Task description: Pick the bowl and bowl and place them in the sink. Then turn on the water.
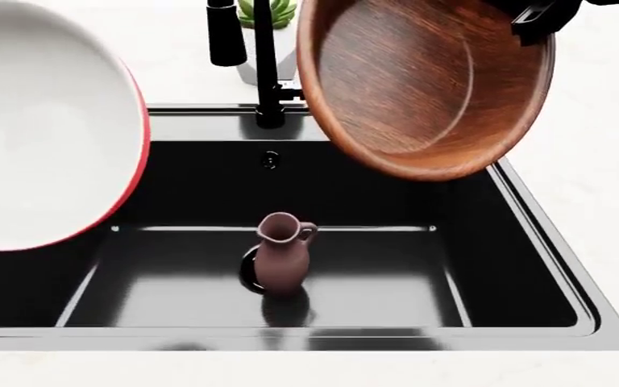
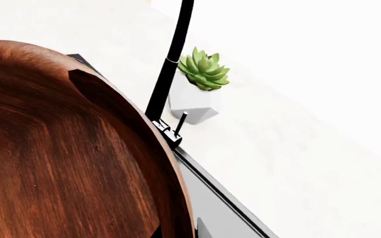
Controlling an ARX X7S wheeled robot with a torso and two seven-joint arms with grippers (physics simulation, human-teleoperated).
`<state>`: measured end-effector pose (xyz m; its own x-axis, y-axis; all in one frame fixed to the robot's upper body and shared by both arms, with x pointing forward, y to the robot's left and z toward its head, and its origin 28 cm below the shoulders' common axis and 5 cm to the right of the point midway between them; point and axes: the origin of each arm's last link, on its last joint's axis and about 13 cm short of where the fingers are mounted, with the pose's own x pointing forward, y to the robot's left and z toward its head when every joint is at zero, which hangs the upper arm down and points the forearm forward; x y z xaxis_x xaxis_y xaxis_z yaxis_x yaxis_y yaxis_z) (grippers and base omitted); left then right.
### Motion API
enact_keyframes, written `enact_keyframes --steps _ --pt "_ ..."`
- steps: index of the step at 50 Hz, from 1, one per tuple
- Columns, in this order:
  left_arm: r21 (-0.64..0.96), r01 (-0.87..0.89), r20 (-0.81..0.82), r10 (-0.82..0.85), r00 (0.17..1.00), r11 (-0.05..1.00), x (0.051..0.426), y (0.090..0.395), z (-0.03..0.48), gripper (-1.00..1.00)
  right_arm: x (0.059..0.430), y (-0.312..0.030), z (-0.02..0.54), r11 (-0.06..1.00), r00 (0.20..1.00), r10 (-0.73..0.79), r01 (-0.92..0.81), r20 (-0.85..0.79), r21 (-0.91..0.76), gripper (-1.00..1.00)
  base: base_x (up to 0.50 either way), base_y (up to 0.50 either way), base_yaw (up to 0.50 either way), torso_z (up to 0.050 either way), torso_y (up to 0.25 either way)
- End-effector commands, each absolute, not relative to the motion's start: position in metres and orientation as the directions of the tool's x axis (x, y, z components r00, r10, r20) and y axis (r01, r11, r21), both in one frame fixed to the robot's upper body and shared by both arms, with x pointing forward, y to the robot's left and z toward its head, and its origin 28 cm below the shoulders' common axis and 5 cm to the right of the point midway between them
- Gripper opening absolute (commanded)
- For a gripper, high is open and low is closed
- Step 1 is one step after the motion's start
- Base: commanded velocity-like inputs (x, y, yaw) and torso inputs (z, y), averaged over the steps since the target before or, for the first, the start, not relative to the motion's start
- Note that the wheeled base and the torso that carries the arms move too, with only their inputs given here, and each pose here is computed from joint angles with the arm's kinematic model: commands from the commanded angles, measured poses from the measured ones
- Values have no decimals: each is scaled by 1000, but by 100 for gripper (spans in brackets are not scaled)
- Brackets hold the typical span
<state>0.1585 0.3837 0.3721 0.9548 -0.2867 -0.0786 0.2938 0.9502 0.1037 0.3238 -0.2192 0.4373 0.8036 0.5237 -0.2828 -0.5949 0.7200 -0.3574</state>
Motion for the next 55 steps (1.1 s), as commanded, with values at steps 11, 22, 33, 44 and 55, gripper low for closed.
enact_keyframes --steps 11,22,33,44,55 --pt "187 279 -47 -275 960 942 162 380 393 -100 318 -220 443 727 810 523 -587 -266 -356 -100 0 0 0 1 1" --pt "199 283 -58 -277 959 938 162 378 395 -100 316 -220 443 711 796 533 -605 -285 -359 -100 134 0 0 0 1" --pt "197 274 -60 -268 962 941 159 382 395 -100 318 -219 444 708 793 533 -608 -294 -359 -100 295 0 0 0 2" --pt "194 265 -60 -258 964 945 156 385 393 -100 317 -219 445 712 796 530 -605 -293 -356 -100 0 0 0 1 1" --pt "196 253 -58 -246 968 947 153 387 393 -100 317 -219 445 716 799 528 -601 -287 -355 -100 0 0 0 0 1"
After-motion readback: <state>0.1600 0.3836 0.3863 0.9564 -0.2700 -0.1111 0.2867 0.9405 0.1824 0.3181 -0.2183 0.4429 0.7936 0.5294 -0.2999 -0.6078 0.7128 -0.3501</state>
